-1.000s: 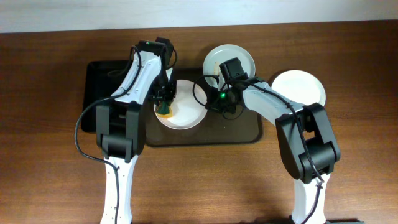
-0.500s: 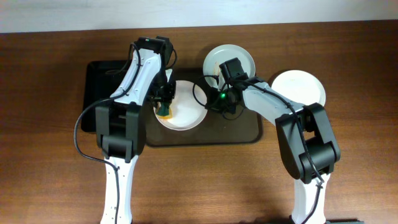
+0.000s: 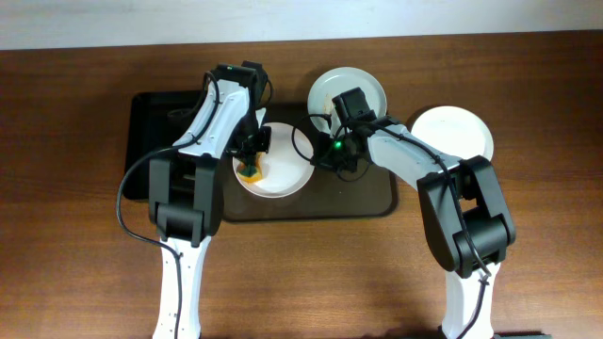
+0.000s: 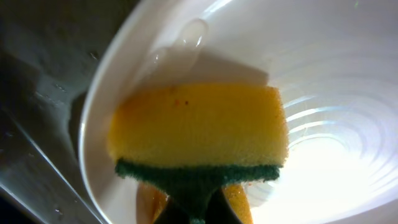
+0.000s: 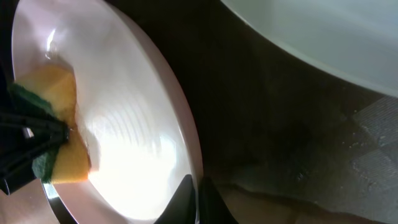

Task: Clean dirty plates on tray and stack at the side
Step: 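Scrub the plate with the sponge while right gripper holds the rim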

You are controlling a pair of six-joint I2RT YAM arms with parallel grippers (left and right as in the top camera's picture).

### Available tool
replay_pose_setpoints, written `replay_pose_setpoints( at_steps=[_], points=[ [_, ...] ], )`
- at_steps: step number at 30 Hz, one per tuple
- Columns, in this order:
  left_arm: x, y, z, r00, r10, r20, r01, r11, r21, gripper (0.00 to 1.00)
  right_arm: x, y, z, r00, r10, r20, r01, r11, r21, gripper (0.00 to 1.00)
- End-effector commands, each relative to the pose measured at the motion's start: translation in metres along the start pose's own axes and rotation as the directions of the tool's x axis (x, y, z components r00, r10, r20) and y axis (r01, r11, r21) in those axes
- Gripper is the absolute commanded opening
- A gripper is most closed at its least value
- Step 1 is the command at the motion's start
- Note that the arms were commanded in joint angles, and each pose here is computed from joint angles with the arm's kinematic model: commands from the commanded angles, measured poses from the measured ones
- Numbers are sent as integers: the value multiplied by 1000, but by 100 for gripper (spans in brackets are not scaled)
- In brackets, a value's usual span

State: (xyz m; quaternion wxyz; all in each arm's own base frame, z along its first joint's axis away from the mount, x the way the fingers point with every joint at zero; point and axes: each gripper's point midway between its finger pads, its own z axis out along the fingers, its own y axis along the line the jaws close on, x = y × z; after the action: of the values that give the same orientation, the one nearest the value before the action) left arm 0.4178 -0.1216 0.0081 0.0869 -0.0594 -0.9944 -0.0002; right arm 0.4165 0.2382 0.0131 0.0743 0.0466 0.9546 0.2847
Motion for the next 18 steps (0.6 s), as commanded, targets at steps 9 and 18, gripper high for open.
replay_pose_setpoints(
  at_steps=[9, 18],
  points=[
    [3, -14, 15, 999, 41, -5, -42, 998, -36, 1, 4, -13, 3, 1000, 15, -9, -14, 999, 30, 4],
    [-49, 4, 9, 975, -71, 210, 88, 994, -72, 1, 1, -13, 3, 998, 58, 9, -58, 998, 36, 4]
  ],
)
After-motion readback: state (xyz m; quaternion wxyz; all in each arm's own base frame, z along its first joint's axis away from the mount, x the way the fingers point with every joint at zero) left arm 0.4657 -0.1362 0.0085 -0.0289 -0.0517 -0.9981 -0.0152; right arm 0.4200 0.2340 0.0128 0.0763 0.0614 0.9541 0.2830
